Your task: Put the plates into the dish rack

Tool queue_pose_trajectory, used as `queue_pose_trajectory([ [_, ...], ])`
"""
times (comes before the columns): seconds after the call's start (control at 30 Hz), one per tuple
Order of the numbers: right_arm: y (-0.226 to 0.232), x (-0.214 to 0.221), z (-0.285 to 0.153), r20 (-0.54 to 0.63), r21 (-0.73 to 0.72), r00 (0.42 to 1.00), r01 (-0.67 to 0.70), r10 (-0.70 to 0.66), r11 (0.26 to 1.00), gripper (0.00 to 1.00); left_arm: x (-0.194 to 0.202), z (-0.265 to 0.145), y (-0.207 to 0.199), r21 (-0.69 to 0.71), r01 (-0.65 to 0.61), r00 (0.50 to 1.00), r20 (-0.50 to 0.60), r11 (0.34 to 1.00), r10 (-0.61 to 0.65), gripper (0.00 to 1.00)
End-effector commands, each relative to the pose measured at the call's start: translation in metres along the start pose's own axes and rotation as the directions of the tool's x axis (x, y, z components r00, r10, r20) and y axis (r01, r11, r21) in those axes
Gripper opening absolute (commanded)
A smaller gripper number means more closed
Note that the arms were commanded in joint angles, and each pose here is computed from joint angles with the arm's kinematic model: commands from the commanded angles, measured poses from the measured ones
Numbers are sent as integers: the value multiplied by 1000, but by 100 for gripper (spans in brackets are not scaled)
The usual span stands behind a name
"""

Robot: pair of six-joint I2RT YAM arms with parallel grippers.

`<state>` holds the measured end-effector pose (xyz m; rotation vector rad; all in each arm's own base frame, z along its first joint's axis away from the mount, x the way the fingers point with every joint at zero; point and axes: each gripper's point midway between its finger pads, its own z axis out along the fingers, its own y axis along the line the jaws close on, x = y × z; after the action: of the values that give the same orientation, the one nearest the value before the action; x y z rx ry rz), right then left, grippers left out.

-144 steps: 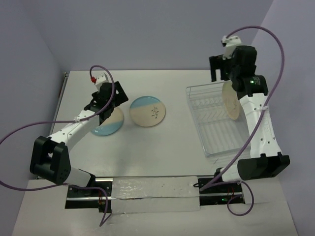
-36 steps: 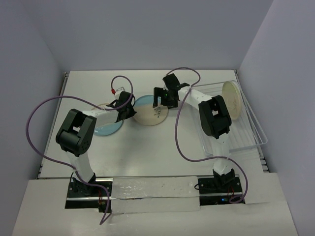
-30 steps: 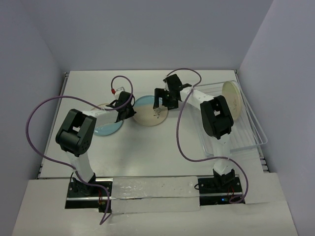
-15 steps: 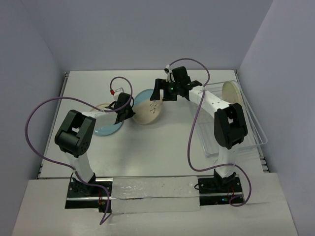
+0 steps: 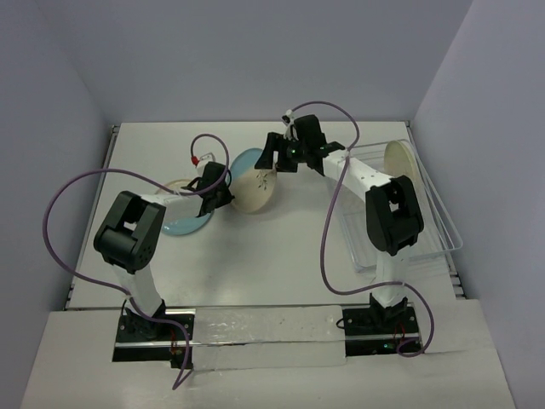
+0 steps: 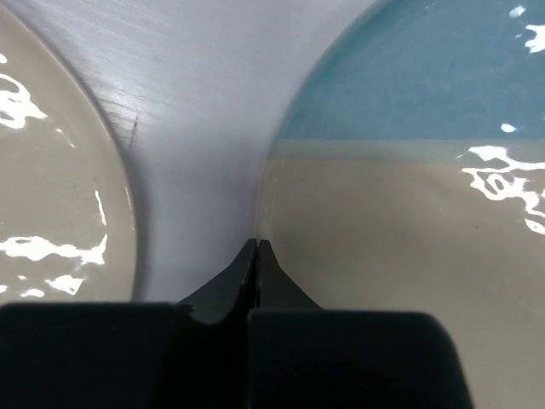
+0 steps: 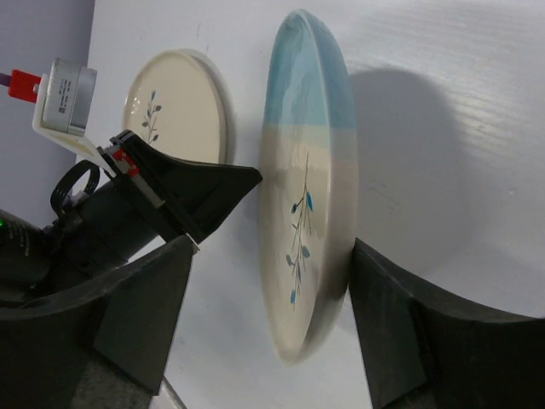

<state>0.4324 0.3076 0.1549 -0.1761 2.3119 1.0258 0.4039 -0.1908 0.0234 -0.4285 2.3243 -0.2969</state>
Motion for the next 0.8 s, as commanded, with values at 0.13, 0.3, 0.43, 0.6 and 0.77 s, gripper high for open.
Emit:
queue_pose_trajectory([
  [0.13, 45, 31, 16, -68, -139, 998, -25, 15, 990, 69, 29, -10, -27, 125, -15, 995, -95, 992, 27, 0],
  [0.3, 32, 25, 15, -11, -47, 1000, -22, 22, 999, 34, 29, -13, -27, 130, -13, 995, -93, 991, 25, 0],
  [0.43, 23, 11, 6, 58, 45, 998, 11, -13, 999, 6, 21, -19, -31, 145, -14, 997, -72, 989, 24, 0],
  [0.6, 42, -26, -23, 158, 79, 975, 149, -160, 986, 0, -17, -48, -45, 179, -25, 1000, 20, 984, 22, 28],
  [0.77, 89, -88, -101, 345, 166, 862, 333, -371, 928, 0, -85, -119, -66, 278, -32, 973, 228, 960, -34, 85],
])
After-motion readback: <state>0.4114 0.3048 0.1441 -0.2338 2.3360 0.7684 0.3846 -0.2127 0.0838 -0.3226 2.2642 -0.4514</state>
